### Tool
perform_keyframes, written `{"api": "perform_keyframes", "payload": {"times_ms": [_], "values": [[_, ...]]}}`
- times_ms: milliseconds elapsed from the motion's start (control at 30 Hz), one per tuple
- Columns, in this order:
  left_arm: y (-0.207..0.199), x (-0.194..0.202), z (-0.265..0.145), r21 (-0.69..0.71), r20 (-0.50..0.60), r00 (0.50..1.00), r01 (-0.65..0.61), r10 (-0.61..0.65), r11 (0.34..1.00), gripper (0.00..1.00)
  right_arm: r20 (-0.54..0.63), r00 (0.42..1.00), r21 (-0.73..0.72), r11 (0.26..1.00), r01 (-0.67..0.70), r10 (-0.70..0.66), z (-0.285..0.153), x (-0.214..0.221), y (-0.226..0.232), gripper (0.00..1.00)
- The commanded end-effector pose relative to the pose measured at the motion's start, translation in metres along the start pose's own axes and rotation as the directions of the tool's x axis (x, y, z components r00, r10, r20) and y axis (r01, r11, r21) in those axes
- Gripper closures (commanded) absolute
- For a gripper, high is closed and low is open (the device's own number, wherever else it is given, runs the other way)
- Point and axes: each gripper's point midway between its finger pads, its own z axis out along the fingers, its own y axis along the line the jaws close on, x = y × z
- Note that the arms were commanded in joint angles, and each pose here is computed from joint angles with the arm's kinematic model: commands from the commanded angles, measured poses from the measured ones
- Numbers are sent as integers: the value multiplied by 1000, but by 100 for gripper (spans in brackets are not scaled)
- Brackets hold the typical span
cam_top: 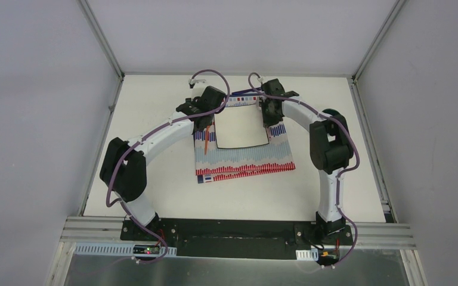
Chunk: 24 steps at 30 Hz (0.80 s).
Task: Set the dinner table for one person
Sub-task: Adjust the spoon with the napkin.
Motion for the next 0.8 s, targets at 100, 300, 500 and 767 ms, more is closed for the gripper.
{"api": "perform_keyframes", "payload": {"times_ms": [100,300,500,767], "values": [[-8,-15,-6,28,40,999,36,-37,999,61,-59,998,160,987,14,-4,-10,18,-31,100],[-8,-17,-8,26,45,998,38,-39,999,61,-55,998,220,975,-12,24,-20,16,-49,100],[-13,-19,-8,36,47,998,35,-36,999,61,-76,997,252,968,-6,26,-21,21,-58,100],[-14,-20,-8,31,50,998,27,-29,999,61,-90,995,198,980,-23,42,-14,27,-49,100]]}}
